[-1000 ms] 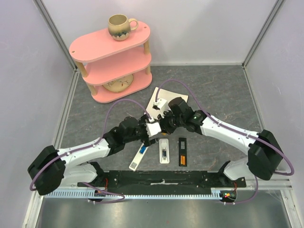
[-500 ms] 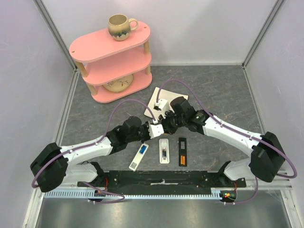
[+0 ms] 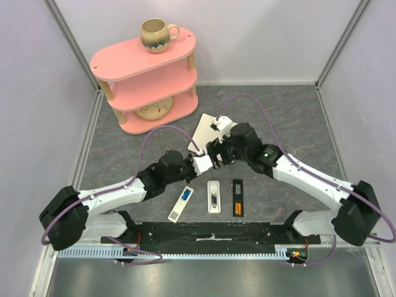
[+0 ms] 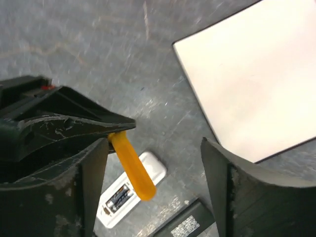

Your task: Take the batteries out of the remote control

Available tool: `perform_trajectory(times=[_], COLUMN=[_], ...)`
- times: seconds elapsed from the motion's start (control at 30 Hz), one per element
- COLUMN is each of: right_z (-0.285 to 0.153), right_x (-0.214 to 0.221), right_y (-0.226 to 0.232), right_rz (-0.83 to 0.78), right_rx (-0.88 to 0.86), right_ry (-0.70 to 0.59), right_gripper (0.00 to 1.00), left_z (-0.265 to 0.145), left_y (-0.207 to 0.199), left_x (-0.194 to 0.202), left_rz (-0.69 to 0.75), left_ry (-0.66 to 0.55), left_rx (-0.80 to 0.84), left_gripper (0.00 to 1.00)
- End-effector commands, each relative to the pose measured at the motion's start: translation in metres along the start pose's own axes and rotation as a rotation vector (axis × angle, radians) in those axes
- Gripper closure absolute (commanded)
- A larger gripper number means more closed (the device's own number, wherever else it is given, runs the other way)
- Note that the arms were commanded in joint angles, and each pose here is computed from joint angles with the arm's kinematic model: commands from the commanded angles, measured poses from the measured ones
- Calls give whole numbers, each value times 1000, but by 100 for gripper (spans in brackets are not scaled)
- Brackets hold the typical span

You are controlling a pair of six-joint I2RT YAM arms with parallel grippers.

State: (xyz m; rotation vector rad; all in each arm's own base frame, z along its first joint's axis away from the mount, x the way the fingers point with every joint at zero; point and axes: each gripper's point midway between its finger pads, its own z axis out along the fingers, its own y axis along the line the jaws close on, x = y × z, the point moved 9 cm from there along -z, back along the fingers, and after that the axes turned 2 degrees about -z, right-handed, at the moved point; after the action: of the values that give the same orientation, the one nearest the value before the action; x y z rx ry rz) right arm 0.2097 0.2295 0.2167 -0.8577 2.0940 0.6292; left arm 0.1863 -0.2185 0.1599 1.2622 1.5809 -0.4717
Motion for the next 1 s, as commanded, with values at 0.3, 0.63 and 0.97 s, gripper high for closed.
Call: perform_trajectory(times=[0.3,0.63,0.97], right_z=[-78,-87,-79], right_x=[-21,-20,-21], right_y=[-5,27,33], right_rz=[107,-33,29], right_rx=[94,-278,-371], right_ry=[-658,-804,-832], right_gripper=[2,4,47], left_z=[-13,-29,-32], left_y=[2,-8,-9], left_x=[-54,-102,-109], left_rz=[-363,-488,-505], left_ry=[-210,-413,-481], left_rx=[-15,220,261], left_gripper=[98,98,98])
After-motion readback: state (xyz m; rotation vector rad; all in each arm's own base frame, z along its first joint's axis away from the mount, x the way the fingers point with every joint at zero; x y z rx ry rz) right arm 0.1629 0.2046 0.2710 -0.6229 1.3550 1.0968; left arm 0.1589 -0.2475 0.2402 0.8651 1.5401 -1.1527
